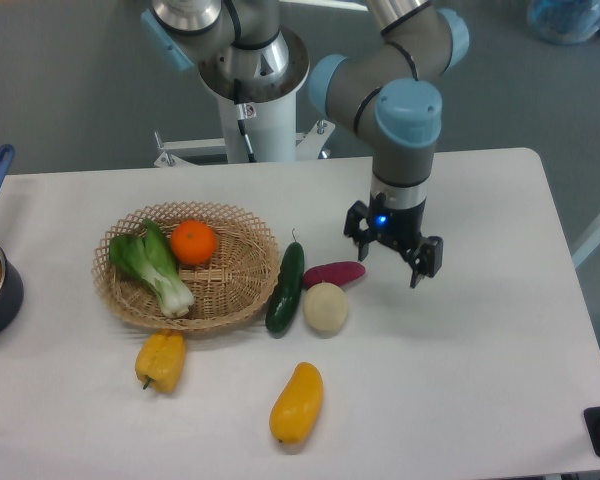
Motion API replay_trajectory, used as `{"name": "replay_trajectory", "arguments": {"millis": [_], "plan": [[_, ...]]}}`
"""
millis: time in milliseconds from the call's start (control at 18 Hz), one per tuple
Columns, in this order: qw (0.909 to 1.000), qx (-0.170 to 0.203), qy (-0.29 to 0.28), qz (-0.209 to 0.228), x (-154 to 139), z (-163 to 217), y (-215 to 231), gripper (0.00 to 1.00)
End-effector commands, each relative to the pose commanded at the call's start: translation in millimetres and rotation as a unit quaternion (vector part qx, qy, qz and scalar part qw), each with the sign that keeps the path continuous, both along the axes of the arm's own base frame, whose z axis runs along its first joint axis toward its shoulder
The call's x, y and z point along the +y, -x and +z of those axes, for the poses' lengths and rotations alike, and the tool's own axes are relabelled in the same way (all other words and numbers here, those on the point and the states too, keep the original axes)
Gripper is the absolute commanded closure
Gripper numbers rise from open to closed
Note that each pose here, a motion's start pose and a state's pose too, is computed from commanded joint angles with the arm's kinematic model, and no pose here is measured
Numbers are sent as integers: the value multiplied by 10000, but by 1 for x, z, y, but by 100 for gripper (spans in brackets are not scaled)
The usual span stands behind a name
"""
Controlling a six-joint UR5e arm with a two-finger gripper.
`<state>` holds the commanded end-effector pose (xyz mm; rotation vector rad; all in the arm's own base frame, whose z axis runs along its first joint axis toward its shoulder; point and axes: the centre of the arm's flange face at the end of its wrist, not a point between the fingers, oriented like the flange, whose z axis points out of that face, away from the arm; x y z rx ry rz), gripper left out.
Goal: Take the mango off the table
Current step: 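Move the open gripper over toward the yellow mango, then lower the open gripper around the yellow mango and close it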
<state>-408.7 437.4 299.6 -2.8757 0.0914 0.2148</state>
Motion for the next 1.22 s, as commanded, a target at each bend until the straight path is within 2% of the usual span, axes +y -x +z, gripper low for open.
{"name": "replay_trajectory", "arguments": {"millis": [222,444,722,944,1222], "plan": [[9969,-202,-226,723,58,-1,-2,0],[9941,-390,-238,988,92,-17,-13,0],[9941,-569,-33,919,105,-49,-27,0],[9935,-529,183,993,104,-66,-25,0],[9927,-561,328,1015,118,-81,-43,0]]}}
